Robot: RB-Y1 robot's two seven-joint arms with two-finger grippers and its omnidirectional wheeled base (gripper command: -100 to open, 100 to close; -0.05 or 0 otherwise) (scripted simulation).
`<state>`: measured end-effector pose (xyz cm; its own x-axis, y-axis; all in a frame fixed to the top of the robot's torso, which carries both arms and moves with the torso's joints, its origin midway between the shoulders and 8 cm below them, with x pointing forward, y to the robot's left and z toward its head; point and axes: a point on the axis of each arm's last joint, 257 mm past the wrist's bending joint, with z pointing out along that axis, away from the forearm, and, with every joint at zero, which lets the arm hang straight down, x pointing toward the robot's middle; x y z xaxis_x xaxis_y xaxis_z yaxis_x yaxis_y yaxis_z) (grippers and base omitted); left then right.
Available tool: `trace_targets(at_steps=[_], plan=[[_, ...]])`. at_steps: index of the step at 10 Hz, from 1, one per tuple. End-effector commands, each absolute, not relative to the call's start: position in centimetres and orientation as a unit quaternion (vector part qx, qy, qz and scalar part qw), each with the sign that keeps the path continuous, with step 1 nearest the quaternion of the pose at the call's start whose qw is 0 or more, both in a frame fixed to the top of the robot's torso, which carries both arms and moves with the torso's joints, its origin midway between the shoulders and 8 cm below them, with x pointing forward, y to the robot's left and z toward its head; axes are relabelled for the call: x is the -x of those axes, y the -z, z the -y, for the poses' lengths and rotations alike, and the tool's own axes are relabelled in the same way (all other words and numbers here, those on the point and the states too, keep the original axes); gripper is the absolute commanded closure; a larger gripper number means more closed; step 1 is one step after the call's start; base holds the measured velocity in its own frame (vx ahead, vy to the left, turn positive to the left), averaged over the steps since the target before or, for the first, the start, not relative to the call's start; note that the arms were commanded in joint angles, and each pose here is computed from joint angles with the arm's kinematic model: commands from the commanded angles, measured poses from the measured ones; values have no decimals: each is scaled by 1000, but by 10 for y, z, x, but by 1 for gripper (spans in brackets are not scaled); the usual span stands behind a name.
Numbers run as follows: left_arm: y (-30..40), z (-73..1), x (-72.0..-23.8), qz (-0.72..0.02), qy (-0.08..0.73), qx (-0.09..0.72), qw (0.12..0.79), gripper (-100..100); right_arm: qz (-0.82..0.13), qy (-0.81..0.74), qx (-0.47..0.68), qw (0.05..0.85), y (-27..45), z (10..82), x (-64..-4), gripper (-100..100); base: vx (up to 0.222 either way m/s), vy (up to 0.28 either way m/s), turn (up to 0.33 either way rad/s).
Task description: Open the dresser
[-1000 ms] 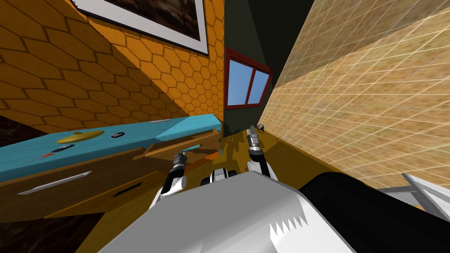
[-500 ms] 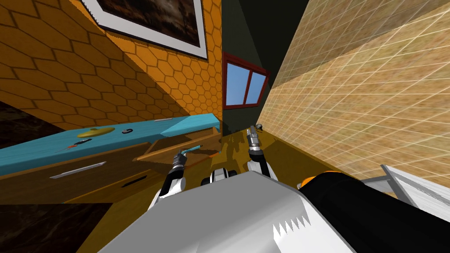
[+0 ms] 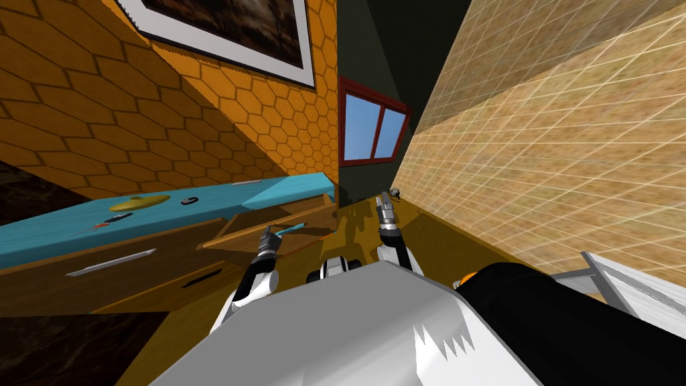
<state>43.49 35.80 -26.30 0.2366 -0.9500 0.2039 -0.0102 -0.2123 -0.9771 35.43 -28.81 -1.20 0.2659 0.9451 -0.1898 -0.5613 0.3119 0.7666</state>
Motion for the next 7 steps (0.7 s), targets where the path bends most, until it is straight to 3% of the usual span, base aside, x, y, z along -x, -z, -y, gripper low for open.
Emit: trace_targets(at_steps=[1, 3, 4, 7], plan=[[248, -361, -433, -390, 479, 614, 491, -100, -329, -509, -292, 740, 12, 288, -354, 0, 7, -11, -5], [255, -362, -431, -394, 473, 620, 486, -100, -329, -509, -292, 740, 12, 288, -354, 0, 7, -8, -7], [257, -362, -430, -395, 471, 622, 484, 0, -329, -509, -292, 740, 12, 288, -354, 0, 0, 0, 0], [263, -363, -428, -397, 467, 627, 481, 0, -329, -509, -292, 740, 12, 288, -354, 0, 0, 0, 0]])
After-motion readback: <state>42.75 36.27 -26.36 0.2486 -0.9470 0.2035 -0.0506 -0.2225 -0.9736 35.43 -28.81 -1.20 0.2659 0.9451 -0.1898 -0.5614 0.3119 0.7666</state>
